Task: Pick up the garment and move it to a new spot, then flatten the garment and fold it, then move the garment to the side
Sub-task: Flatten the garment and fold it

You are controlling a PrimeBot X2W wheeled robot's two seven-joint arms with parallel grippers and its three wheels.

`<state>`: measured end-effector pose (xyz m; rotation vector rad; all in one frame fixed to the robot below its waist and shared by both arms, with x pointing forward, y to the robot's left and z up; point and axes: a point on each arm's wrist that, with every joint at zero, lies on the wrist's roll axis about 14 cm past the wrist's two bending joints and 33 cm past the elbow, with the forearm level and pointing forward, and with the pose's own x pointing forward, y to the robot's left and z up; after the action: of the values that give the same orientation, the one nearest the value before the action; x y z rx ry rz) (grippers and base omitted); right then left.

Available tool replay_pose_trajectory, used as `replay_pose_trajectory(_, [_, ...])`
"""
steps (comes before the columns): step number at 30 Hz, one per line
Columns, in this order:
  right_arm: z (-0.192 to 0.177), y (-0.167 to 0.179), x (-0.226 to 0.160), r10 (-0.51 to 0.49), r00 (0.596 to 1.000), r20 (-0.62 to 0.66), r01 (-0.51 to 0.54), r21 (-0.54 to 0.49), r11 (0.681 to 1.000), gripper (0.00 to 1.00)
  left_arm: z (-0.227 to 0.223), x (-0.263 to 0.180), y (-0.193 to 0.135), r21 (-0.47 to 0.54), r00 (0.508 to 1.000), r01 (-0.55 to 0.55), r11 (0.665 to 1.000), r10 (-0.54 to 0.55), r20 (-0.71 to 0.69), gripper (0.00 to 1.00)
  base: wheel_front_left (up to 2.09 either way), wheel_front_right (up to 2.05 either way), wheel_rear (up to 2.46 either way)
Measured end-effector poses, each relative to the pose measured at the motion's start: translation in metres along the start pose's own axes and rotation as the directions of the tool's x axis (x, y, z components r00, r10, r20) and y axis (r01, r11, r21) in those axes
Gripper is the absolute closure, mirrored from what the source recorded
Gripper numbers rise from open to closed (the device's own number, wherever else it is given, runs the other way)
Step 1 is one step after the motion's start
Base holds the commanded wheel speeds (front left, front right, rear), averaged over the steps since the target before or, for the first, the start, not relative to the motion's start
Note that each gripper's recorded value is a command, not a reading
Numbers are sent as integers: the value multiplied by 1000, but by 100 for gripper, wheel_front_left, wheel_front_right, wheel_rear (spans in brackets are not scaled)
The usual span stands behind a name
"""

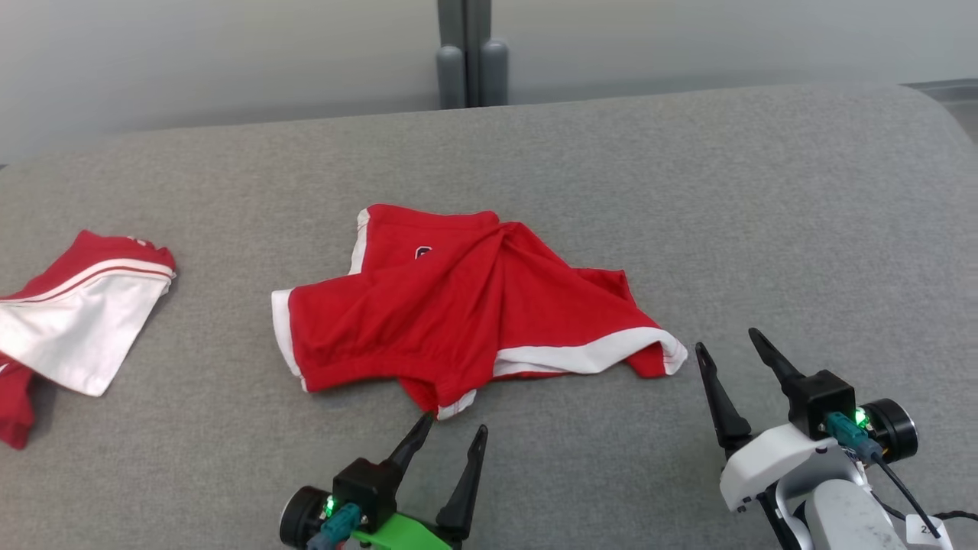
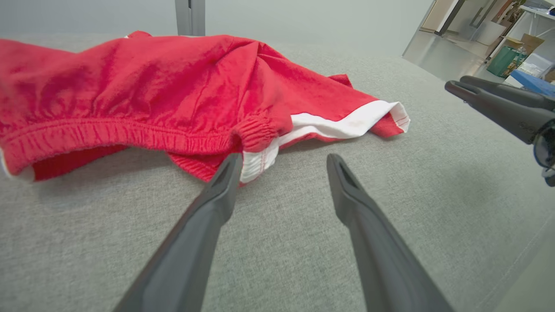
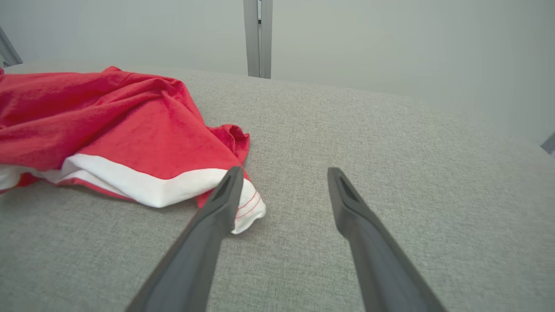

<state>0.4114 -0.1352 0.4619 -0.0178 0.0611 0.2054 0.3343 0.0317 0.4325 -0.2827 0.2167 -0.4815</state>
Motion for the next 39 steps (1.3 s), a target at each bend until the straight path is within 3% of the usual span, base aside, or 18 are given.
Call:
replay_pose_trajectory(15, [-13,-24,-13,-70,997,-36,71,7,997,0,-13,25,4,-11,998,21,1000,-21,-53,0,0,0,0])
replay_pose_trajectory(16, [-13,-23,-12,-68,997,-36,68,8,998,0,-11,25,5,-13,999,20,1000,-21,-49,53,0,0,0])
replay_pose_trajectory(17, [-13,-22,-11,-64,997,-36,65,9,998,0,-10,26,5,-21,999,17,1000,-18,-43,91,0,0,0])
replay_pose_trajectory(18, [-13,-21,-10,-61,998,-36,61,12,998,0,-9,26,6,-28,999,12,1000,-13,-40,100,0,0,0])
replay_pose_trajectory(28, [-15,-14,-2,-37,999,-39,38,16,999,0,26,36,45,-78,993,-94,993,99,67,100,0,0,0])
replay_pose_trajectory(39, [-21,-11,4,-28,998,-51,30,39,999,0,10,43,104,-1,977,-213,977,213,-22,100,0,0,0])
